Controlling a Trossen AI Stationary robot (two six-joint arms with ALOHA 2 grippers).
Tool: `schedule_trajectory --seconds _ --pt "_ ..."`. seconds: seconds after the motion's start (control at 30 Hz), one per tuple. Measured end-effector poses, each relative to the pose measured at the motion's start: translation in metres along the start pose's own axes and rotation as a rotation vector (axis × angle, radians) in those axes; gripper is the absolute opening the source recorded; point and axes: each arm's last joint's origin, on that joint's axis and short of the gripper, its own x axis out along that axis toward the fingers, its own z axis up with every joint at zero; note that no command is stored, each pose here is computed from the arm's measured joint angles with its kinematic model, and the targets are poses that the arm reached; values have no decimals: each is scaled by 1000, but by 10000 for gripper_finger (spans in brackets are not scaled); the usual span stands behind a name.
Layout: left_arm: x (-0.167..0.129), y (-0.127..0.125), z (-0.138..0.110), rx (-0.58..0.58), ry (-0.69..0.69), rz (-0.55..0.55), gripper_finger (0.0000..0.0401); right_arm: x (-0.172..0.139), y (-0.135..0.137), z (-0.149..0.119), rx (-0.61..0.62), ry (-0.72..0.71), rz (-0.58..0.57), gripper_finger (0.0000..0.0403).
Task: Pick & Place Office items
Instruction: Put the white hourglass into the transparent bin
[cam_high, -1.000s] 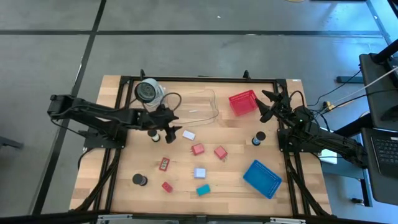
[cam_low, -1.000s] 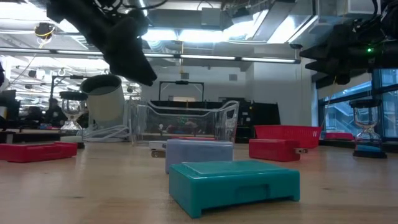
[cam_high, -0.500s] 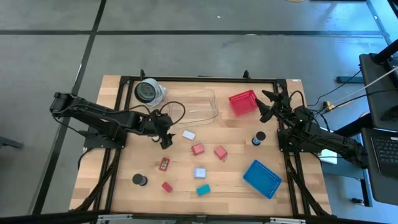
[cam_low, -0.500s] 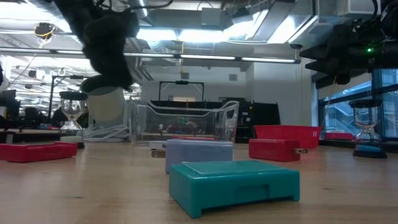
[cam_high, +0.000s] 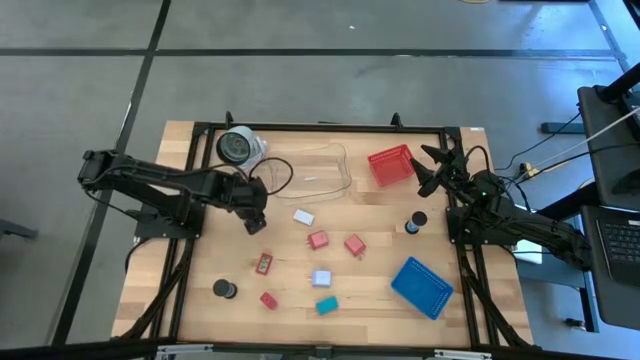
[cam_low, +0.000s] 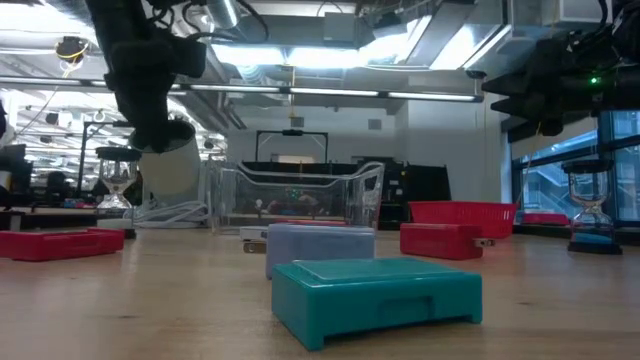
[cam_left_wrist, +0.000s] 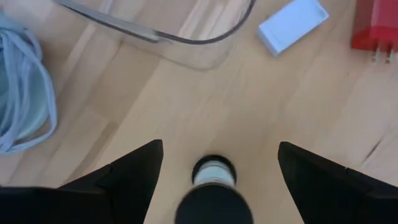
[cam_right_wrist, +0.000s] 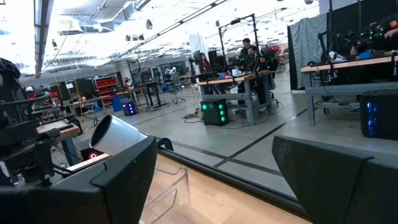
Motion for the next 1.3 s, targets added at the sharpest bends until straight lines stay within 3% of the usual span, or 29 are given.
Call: schedule_trajectory --seconds 0.37,1.0,1.3 --pt "6 4 -9 -1 80 27 349 0 0 0 0 0 0 324" --pt "21 7 -24 -82 167 4 350 0 0 0 0 0 0 324" --pt "21 8 -25 -114 175 24 306 0 0 0 0 0 0 324"
